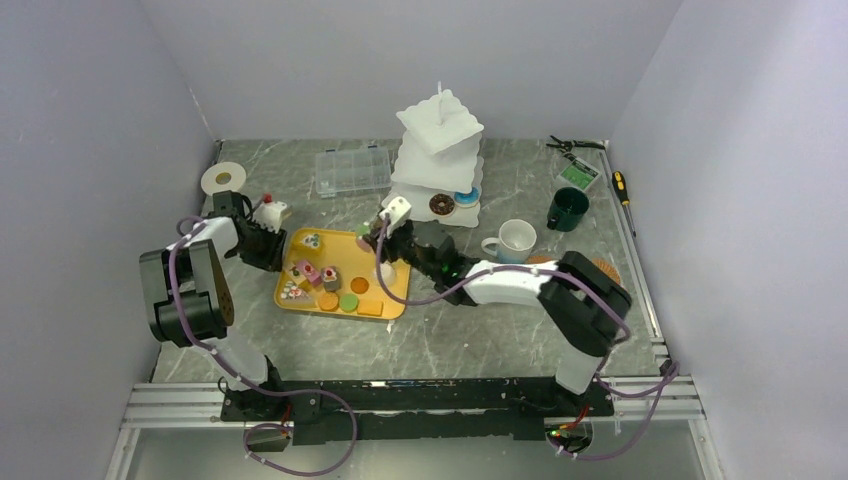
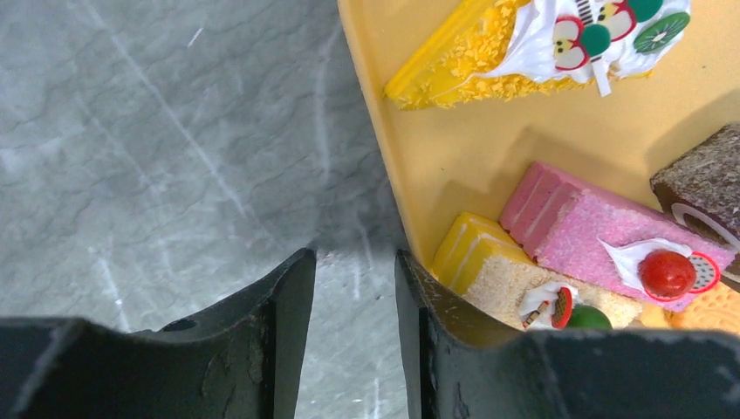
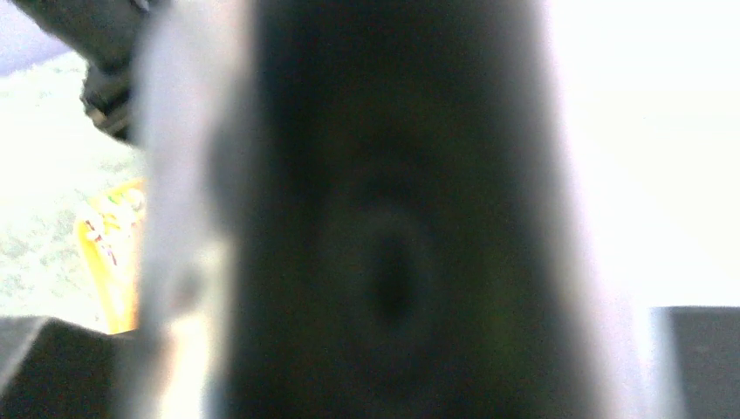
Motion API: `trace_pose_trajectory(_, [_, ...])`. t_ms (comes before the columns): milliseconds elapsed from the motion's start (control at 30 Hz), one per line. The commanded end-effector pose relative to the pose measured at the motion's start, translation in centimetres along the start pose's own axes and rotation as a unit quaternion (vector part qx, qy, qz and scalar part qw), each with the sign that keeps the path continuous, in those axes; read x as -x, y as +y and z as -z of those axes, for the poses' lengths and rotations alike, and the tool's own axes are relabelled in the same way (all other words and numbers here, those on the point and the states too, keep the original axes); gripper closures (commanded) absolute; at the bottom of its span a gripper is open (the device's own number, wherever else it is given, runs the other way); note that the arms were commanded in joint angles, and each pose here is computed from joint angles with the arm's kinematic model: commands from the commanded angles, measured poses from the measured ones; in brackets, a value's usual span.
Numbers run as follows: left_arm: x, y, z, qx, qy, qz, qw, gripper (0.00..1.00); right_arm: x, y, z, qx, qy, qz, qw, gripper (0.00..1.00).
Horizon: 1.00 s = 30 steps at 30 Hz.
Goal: Serve the afternoon tea
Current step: Adjust the tray at the center of the board, then place the desert on the desert table.
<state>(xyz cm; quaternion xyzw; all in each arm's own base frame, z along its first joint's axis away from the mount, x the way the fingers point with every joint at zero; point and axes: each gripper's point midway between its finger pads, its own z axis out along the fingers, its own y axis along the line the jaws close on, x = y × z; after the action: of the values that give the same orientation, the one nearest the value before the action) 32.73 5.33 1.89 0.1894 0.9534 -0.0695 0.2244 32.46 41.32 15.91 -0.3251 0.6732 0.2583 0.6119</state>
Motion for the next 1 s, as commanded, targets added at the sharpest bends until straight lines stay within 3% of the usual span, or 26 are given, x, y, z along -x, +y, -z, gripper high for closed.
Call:
trace_pose_trajectory(0, [1.9, -2.0, 0.1, -0.042, -0.016, 0.021, 0.999, 0.55, 8.0, -2.9, 2.5, -0.018, -0.081, 0.011, 0.996, 0.65])
trace_pose_trajectory(133, [3.7, -1.4, 2.0, -0.042, -0.021, 0.037, 0.998, 0.53, 11.8, -6.9, 5.6, -0.044, -0.103, 0.010, 0.994, 0.66])
trace_pose_trajectory(333, [6.3, 0.5, 5.9, -0.047, -0.044, 0.075, 0.995, 0.27, 13.8, -11.6, 8.8, -0.070, -0.087, 0.020, 0.993, 0.66])
trace_pose_trajectory(433, [7.1, 1.1, 7.5, -0.046, -0.062, 0.084, 0.994, 0.20, 13.6, -13.0, 9.9, -0.081, -0.076, 0.021, 0.994, 0.66])
trace_pose_trajectory(733, [8.5, 1.1, 10.7, -0.034, -0.097, 0.078, 0.992, 0.17, 12.6, -17.6, 12.4, -0.135, -0.066, 0.029, 0.988, 0.66])
trace_pose_trajectory(967, [9.0, 0.8, 11.8, -0.036, -0.109, 0.074, 0.991, 0.16, 12.0, -22.6, 12.4, -0.179, -0.095, 0.013, 0.979, 0.66])
